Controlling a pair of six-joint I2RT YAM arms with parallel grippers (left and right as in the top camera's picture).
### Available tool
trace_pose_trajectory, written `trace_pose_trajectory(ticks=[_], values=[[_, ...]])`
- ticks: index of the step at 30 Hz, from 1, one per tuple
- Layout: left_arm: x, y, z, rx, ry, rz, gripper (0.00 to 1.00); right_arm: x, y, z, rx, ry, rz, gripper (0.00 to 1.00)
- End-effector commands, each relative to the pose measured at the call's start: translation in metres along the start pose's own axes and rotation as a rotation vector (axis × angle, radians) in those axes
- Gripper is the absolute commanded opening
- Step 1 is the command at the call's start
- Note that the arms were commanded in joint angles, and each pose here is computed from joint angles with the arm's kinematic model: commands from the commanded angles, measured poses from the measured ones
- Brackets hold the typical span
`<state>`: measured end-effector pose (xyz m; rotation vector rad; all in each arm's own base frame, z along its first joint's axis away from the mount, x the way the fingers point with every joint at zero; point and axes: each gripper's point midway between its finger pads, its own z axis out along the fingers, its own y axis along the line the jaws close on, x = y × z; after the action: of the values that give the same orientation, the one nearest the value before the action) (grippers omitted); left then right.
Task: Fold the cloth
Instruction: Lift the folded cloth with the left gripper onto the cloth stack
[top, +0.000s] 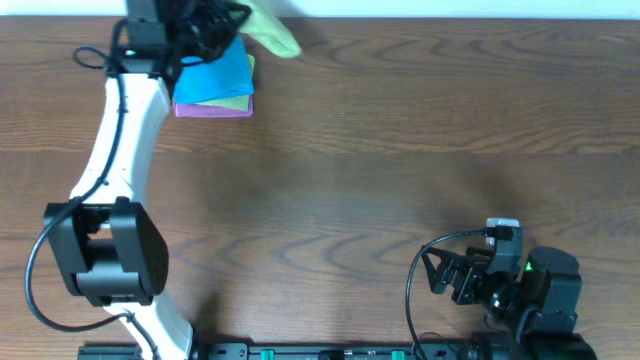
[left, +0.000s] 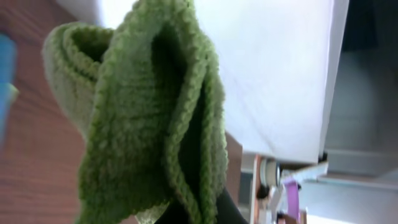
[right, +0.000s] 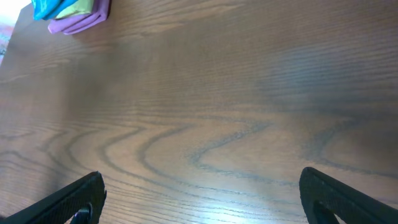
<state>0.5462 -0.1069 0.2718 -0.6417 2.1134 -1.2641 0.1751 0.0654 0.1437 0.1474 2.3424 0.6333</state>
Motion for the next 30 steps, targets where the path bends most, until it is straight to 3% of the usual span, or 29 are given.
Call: trace_pose_trajectory(ticks=[1, 17, 30], values=[[-0.023, 0.019, 0.009, -0.020, -0.024, 0.005, 0.06, 0.000, -0.001, 0.000, 0.003, -0.004, 0.016, 0.99], [-0.068, 0.079, 0.013, -0.013, 0.006, -0.073, 0.06, 0.000, -0.001, 0.000, 0.003, -0.004, 0.016, 0.99], [-0.055, 0.116, 0.009, -0.132, 0.051, -0.065, 0.06, 0.000, -0.001, 0.000, 0.003, -0.004, 0.016, 0.99]])
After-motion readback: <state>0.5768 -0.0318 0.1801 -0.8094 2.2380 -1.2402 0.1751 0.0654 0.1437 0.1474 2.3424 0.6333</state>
